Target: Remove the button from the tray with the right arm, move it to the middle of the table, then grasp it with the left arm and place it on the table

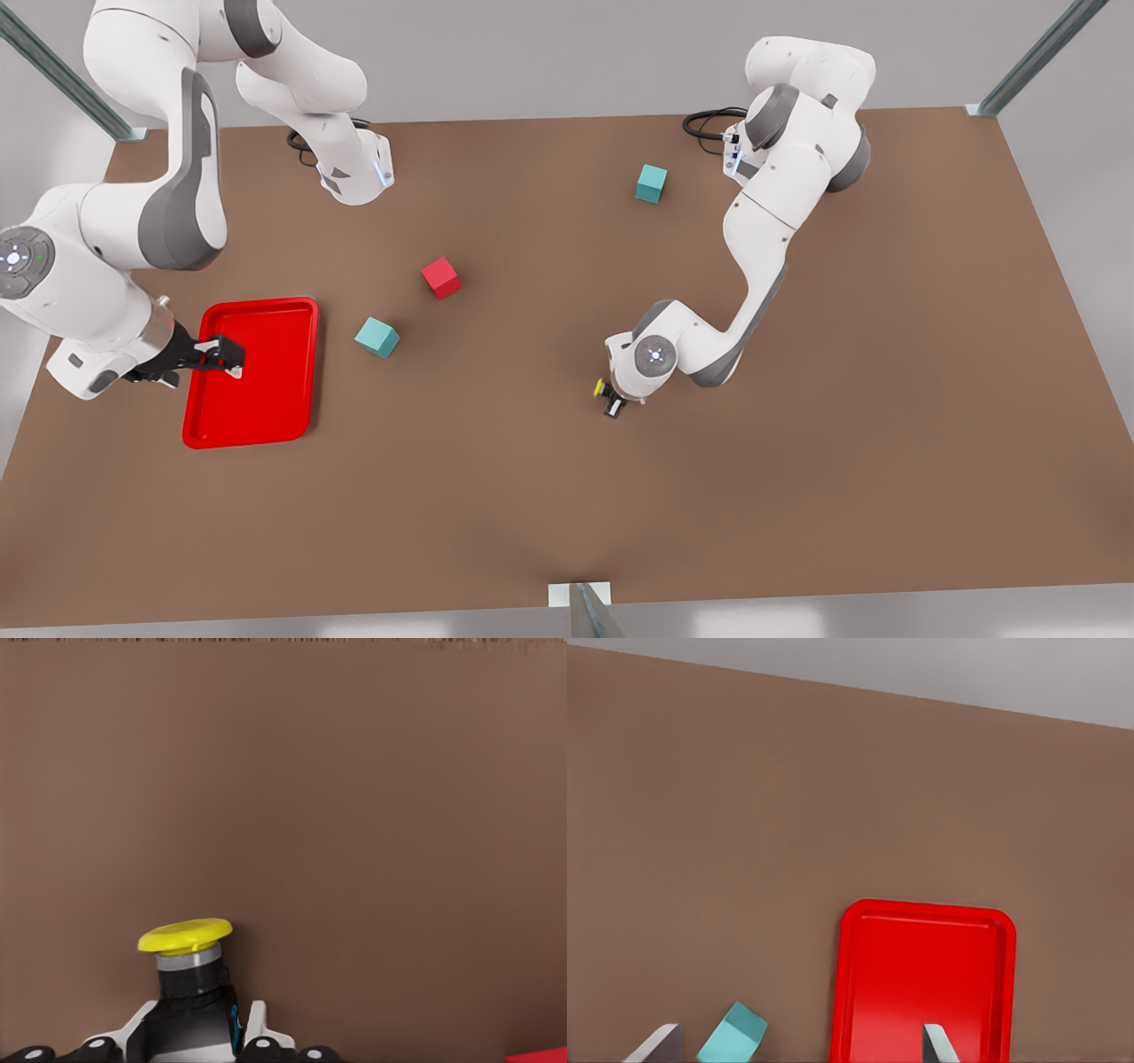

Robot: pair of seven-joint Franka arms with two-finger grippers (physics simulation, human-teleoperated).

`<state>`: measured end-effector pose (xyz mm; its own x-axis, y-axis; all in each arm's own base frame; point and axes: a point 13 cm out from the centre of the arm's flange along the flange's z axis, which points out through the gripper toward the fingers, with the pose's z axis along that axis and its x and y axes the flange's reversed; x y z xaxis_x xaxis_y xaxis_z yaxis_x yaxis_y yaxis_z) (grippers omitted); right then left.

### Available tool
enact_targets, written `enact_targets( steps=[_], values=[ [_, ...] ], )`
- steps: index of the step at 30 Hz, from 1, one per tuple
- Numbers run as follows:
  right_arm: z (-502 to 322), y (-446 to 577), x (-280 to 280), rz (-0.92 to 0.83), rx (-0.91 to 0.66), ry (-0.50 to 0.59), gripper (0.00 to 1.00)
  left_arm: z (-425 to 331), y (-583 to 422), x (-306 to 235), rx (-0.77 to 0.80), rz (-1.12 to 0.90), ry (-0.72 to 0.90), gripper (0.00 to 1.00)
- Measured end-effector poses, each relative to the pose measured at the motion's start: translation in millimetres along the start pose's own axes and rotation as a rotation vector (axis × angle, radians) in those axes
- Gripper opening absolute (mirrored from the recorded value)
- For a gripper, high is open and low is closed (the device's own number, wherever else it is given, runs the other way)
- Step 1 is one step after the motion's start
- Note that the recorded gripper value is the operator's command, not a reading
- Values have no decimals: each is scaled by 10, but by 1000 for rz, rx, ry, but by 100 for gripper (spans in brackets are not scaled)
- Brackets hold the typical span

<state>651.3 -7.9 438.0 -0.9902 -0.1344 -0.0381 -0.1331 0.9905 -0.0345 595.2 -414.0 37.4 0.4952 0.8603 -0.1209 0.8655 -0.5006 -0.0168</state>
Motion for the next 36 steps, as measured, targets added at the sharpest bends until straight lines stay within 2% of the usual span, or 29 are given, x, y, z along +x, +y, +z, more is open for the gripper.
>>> enact_targets(
  steps=[3,12,21,27,36],
  values=[
    [26,30,8,-4,-1,8,100,8,0,-26,-2,-1,1,50],
    [32,33,18,-4,-2,13,100,-297,130,213,-45,-43,-1,50],
    [34,44,20,-6,-2,14,100,-715,253,419,-89,-161,-190,47],
    [90,25,17,-4,-4,23,100,-490,195,502,-44,-322,-405,47],
    [117,53,14,-9,-5,27,100,-646,99,114,55,-423,-809,47]
  ],
)
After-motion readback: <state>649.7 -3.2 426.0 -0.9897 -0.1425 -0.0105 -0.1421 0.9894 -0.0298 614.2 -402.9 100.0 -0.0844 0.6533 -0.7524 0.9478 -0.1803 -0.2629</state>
